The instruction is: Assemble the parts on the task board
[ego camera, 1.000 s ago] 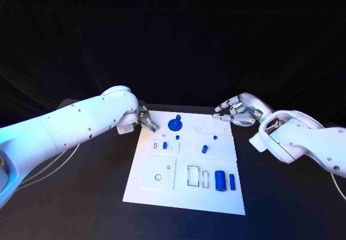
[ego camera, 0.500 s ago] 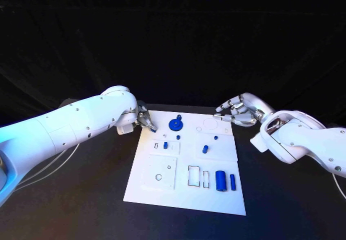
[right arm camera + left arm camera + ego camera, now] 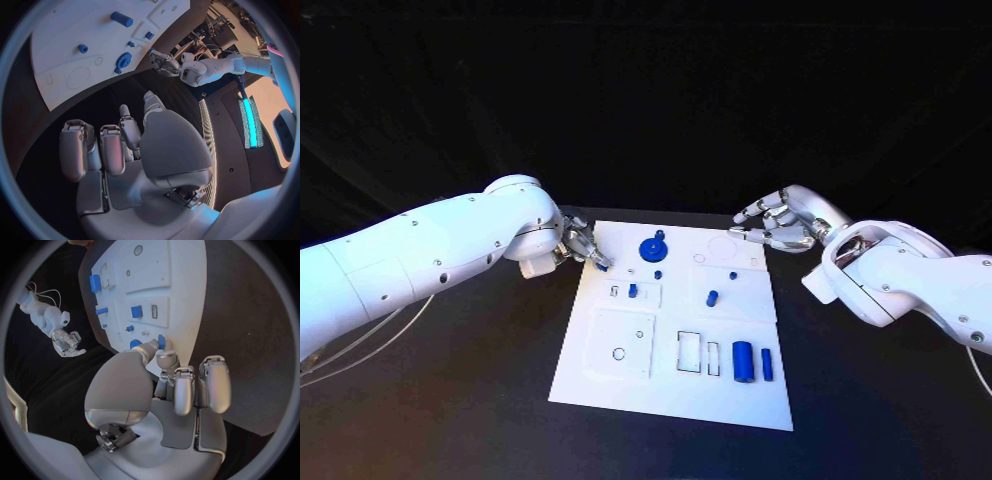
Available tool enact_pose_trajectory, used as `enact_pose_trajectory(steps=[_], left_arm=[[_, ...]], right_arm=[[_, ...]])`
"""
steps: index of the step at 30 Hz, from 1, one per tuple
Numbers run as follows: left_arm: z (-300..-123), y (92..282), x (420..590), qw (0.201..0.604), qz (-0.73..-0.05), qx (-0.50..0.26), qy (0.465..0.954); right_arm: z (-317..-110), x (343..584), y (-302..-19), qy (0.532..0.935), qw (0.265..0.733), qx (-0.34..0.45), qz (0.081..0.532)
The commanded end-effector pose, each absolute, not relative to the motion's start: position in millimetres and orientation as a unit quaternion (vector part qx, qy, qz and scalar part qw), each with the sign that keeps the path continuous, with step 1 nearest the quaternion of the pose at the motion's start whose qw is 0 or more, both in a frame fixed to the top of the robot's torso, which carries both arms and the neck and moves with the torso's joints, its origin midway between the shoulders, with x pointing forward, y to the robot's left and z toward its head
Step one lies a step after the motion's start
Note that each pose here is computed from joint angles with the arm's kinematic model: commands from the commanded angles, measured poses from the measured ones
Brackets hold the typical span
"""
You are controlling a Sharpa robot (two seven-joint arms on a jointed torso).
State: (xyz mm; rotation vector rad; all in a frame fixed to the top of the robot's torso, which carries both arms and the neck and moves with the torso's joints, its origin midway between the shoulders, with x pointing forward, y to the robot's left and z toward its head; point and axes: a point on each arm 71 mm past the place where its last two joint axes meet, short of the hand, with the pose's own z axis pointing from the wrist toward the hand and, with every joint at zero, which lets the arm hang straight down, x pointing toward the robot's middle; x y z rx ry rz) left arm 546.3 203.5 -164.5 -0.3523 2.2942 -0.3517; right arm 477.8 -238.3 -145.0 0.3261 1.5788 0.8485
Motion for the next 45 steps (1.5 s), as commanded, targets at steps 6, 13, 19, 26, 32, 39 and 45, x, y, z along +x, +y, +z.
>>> enact_pose_trajectory(steps=[6, 13, 19, 26, 32, 39, 45], left_arm=[[-163.1, 195.0, 529.2, 0.399, -0.168, -0.155, 0.888], [-174.0, 192.8, 517.7, 0.412, -0.169, -0.145, 0.884], [-186.3, 190.0, 511.2, 0.415, -0.165, -0.136, 0.884], [-196.0, 188.7, 507.0, 0.413, -0.159, -0.131, 0.887], [-197.9, 188.1, 505.6, 0.412, -0.155, -0.126, 0.889], [-198.5, 187.9, 504.8, 0.411, -0.151, -0.122, 0.891], [-198.8, 188.2, 504.3, 0.409, -0.148, -0.119, 0.893]], right_arm=[[-149, 477, -238, 0.689, 0.608, 0.138, 0.369], [-149, 477, -239, 0.690, 0.608, 0.139, 0.368], [-150, 476, -239, 0.690, 0.607, 0.139, 0.369], [-150, 476, -240, 0.690, 0.607, 0.139, 0.368], [-150, 475, -240, 0.690, 0.607, 0.139, 0.369], [-150, 475, -241, 0.691, 0.607, 0.139, 0.368], [-150, 475, -241, 0.691, 0.607, 0.139, 0.368]])
